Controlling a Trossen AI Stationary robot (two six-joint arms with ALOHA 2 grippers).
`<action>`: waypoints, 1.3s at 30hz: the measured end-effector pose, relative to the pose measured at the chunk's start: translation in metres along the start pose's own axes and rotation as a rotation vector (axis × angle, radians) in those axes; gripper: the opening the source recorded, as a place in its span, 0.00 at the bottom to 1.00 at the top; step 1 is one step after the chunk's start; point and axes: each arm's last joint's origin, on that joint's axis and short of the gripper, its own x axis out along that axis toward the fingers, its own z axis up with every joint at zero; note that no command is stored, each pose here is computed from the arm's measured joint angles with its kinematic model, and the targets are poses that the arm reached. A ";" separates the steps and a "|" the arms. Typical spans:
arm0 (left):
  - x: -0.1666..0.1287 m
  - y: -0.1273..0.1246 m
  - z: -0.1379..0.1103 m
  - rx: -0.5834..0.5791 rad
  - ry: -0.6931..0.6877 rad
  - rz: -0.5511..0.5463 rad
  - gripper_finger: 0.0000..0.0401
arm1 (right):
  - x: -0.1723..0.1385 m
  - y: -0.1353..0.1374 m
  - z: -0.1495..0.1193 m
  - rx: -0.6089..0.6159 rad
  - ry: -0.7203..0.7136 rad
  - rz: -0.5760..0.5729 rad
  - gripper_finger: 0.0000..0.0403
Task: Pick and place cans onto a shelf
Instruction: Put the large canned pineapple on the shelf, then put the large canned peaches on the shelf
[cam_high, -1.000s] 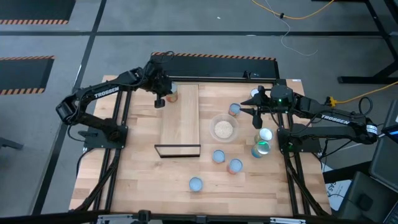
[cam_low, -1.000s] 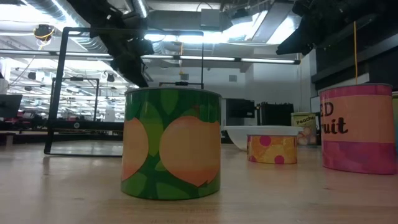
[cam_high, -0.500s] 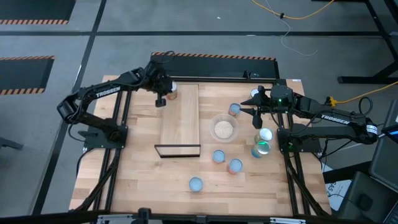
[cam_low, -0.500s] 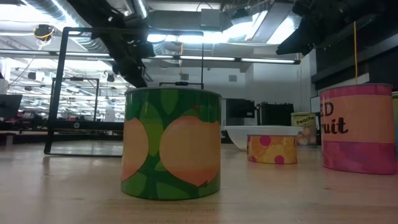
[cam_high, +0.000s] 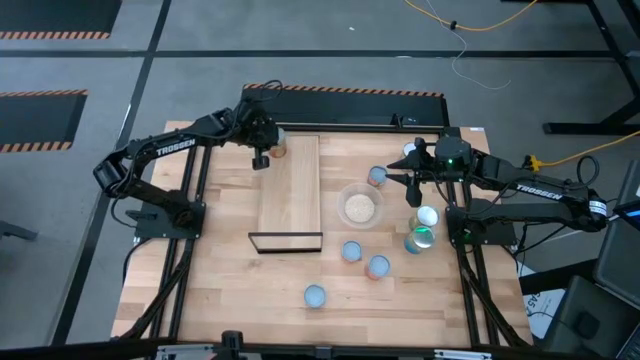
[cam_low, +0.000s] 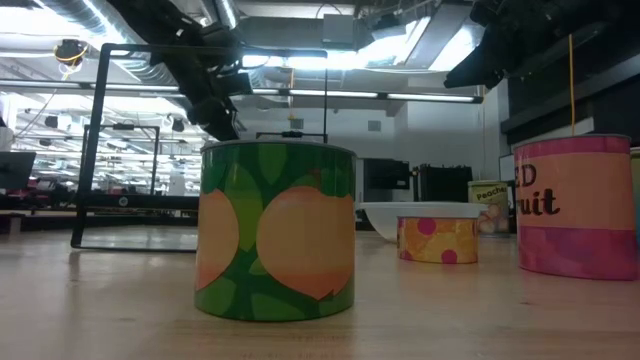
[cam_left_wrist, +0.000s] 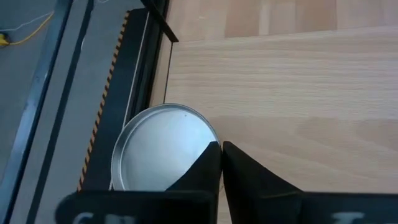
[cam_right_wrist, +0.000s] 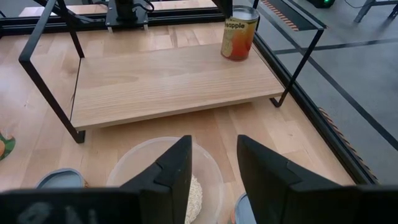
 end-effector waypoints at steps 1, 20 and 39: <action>0.000 0.000 0.000 0.000 0.000 0.000 0.05 | 0.000 0.000 0.000 0.001 0.000 0.000 0.33; 0.000 0.000 0.000 0.000 -0.002 -0.001 0.20 | 0.000 0.000 0.000 0.000 0.000 0.000 0.33; -0.013 0.002 0.009 0.014 -0.095 0.050 0.20 | 0.000 0.000 0.001 0.000 -0.010 -0.001 0.42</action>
